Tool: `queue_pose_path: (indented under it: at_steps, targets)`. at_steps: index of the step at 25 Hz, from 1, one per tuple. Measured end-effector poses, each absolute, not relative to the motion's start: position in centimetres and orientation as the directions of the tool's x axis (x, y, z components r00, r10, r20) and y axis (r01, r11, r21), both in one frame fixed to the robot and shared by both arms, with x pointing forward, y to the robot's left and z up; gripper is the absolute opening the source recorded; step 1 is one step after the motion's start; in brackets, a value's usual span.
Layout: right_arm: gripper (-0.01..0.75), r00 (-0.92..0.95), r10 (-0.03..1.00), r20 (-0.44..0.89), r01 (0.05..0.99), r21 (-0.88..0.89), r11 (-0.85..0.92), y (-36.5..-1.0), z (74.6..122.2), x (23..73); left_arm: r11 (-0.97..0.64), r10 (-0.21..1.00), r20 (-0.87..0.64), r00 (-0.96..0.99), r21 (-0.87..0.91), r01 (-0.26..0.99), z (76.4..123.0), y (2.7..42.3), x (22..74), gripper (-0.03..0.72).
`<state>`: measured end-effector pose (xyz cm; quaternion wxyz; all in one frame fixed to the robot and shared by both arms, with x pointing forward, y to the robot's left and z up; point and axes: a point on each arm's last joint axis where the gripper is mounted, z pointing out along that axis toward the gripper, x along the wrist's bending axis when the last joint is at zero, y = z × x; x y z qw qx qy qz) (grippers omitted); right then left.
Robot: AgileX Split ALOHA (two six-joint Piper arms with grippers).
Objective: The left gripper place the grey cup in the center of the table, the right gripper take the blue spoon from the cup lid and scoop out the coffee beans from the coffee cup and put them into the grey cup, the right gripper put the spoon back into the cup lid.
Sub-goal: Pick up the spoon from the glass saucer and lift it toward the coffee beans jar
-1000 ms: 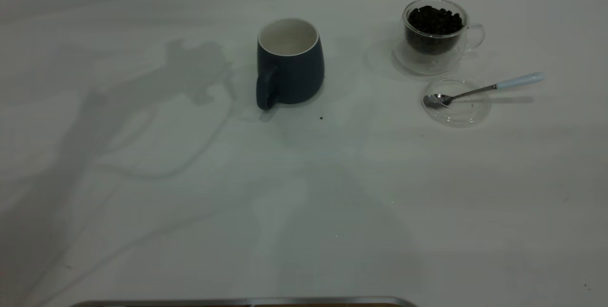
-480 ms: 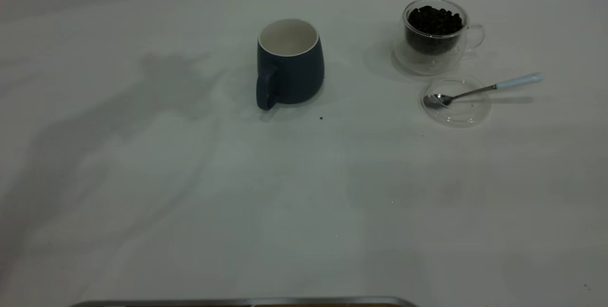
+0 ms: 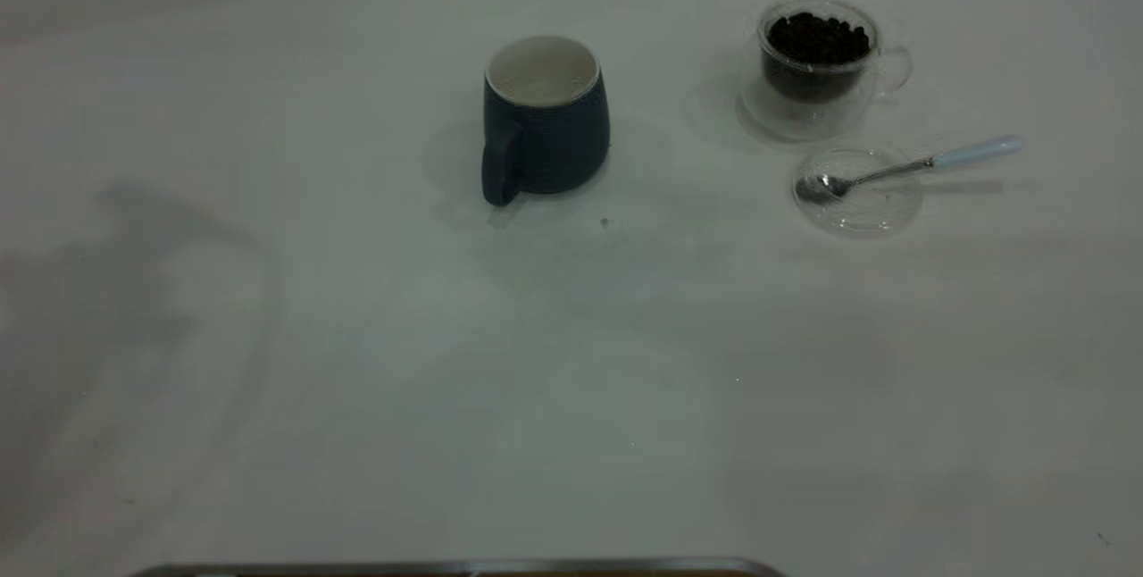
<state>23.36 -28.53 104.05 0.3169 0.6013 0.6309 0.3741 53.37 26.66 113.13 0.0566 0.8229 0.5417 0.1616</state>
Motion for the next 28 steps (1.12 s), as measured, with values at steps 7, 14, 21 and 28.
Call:
queue_pose_path:
  at_steps: [7,14,21,28]
  targets:
    - [0.565,-0.076,0.996,0.05,0.522,0.853,-0.003,-28.5,104.1,23.4,-0.379,0.925,0.129,0.358,0.234,0.895,111.6,26.6,50.2,0.475]
    - [0.565,-0.076,0.996,0.05,0.522,0.853,-0.003,-28.5,104.1,23.4,-0.325,0.946,0.078,0.316,0.195,0.925,109.5,27.2,45.0,0.475]
    - [0.565,-0.076,0.996,0.05,0.522,0.853,-0.003,-28.5,104.1,23.4,-0.258,0.964,-0.009,0.265,0.202,0.945,107.4,27.5,38.9,0.475]
    - [0.565,-0.076,0.996,0.05,0.522,0.853,-0.003,-28.5,104.1,23.4,-0.224,0.962,-0.111,0.25,0.209,0.952,103.5,27.5,33.0,0.475]
